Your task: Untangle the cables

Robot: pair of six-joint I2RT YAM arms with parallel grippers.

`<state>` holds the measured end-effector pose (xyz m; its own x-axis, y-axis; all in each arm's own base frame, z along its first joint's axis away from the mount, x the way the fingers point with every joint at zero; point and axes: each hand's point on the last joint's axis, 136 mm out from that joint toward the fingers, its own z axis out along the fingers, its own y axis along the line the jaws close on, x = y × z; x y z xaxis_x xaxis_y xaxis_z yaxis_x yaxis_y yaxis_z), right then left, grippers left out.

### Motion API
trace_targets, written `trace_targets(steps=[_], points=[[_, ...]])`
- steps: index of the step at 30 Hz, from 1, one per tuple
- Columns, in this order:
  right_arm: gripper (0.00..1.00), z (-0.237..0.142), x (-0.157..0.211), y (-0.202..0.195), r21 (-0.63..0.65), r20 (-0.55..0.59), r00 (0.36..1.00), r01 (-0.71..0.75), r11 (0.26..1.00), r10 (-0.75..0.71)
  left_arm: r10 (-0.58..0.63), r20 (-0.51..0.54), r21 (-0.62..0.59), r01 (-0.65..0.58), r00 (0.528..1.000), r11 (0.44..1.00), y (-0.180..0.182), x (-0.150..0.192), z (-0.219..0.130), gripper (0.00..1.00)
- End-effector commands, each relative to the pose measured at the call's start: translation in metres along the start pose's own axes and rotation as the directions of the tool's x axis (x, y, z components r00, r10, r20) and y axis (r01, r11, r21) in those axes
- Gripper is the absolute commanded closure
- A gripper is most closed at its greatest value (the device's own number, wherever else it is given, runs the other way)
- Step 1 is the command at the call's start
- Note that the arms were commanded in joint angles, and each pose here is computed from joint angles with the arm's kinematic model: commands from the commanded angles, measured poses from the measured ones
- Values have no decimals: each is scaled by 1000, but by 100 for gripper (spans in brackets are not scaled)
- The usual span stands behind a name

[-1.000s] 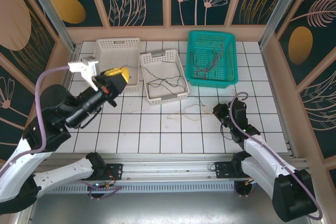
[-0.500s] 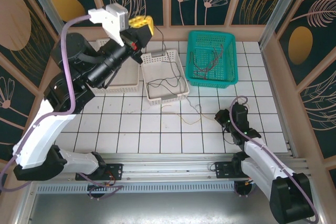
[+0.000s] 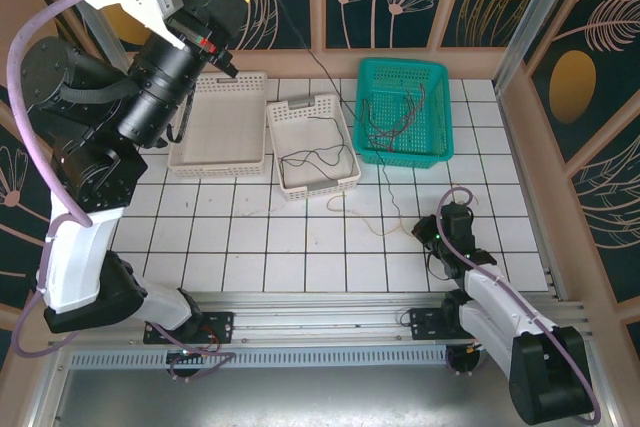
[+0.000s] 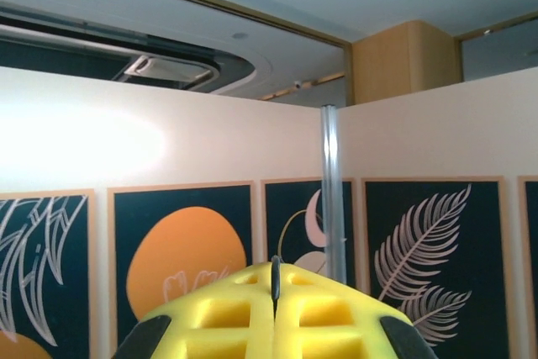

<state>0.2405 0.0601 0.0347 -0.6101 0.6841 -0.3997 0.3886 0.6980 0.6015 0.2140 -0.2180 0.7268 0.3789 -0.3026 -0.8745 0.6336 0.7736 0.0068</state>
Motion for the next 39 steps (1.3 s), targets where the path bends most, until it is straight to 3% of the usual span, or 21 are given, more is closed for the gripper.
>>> trace_targets(steps=[1,6,11,15,23,29,36,39], points=[[100,3,2,-11,32,5,1000,3,999,-4,71,26,-73,-69,997,995,13,-7,1,100],[100,4,-1,-11,46,14,1000,1,999,-1,127,63,-165,-115,990,980,31,-27,-14,100],[100,-9,-28,4,69,93,994,51,996,-57,177,-36,-248,-180,984,952,48,-4,-25,100],[100,-23,-64,17,108,189,974,106,988,-126,221,-167,-362,-269,961,892,72,26,-47,100],[100,-10,-113,-2,127,154,988,0,992,-20,225,-343,-532,-386,912,754,115,52,-105,100],[100,-14,-137,-39,102,210,963,-192,976,167,212,-454,-586,-469,865,661,136,68,-142,100],[100,-26,-148,-60,161,290,937,-247,956,193,212,-538,-619,-553,816,557,152,79,-176,100],[100,-29,-151,-66,188,316,929,-258,948,190,224,-605,-605,-624,764,495,157,88,-185,100]])
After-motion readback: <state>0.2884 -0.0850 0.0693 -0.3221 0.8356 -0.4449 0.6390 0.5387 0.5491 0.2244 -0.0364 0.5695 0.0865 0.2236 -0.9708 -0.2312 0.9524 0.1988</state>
